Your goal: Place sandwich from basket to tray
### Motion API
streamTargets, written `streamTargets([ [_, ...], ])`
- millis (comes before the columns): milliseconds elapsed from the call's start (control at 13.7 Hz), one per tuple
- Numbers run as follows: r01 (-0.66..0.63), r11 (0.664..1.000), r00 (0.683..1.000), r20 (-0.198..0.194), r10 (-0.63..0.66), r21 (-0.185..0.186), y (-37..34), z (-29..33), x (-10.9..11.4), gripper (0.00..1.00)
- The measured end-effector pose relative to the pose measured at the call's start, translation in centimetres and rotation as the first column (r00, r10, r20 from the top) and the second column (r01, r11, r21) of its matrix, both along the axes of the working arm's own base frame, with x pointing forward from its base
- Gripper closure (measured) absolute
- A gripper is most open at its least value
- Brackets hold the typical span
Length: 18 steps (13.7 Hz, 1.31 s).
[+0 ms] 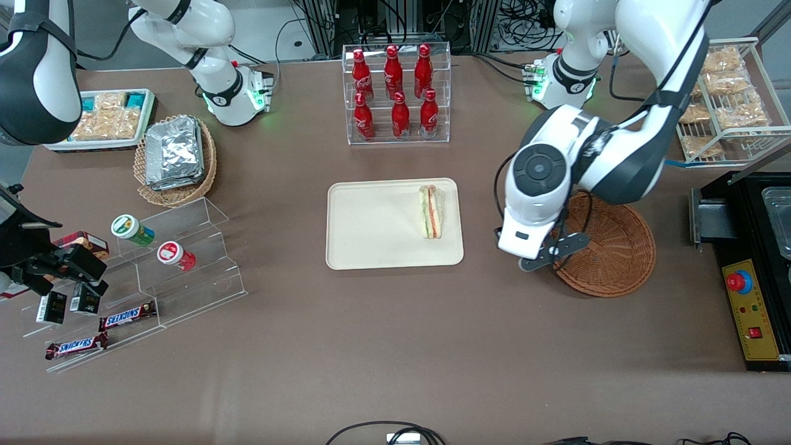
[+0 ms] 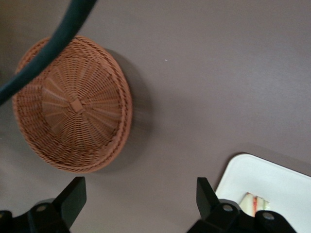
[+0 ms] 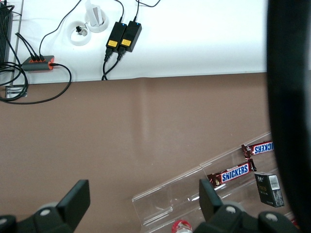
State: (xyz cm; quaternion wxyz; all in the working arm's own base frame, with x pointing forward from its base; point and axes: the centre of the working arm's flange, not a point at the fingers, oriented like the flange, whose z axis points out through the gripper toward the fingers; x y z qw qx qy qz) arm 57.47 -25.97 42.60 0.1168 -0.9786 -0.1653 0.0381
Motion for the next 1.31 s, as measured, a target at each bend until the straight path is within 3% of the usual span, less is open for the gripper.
streamTargets([
  [219,0.090,0.996,0.992,-0.085,-0.092,-0.030,6.7,3.1,0.7,0.00],
  [511,0.179,0.977,0.976,-0.103,-0.191,-0.118,15.8,9.4,0.1,0.00],
  [730,0.259,0.948,0.956,-0.091,-0.279,-0.187,21.2,13.7,-1.7,0.00],
  [949,0.360,0.901,0.924,-0.045,-0.381,-0.240,23.5,16.5,-3.0,0.00],
  [1095,0.412,0.877,0.901,-0.032,-0.432,-0.247,23.3,17.2,-3.4,0.00],
  [1314,0.422,0.872,0.896,-0.033,-0.443,-0.248,22.9,17.1,-3.4,0.00],
])
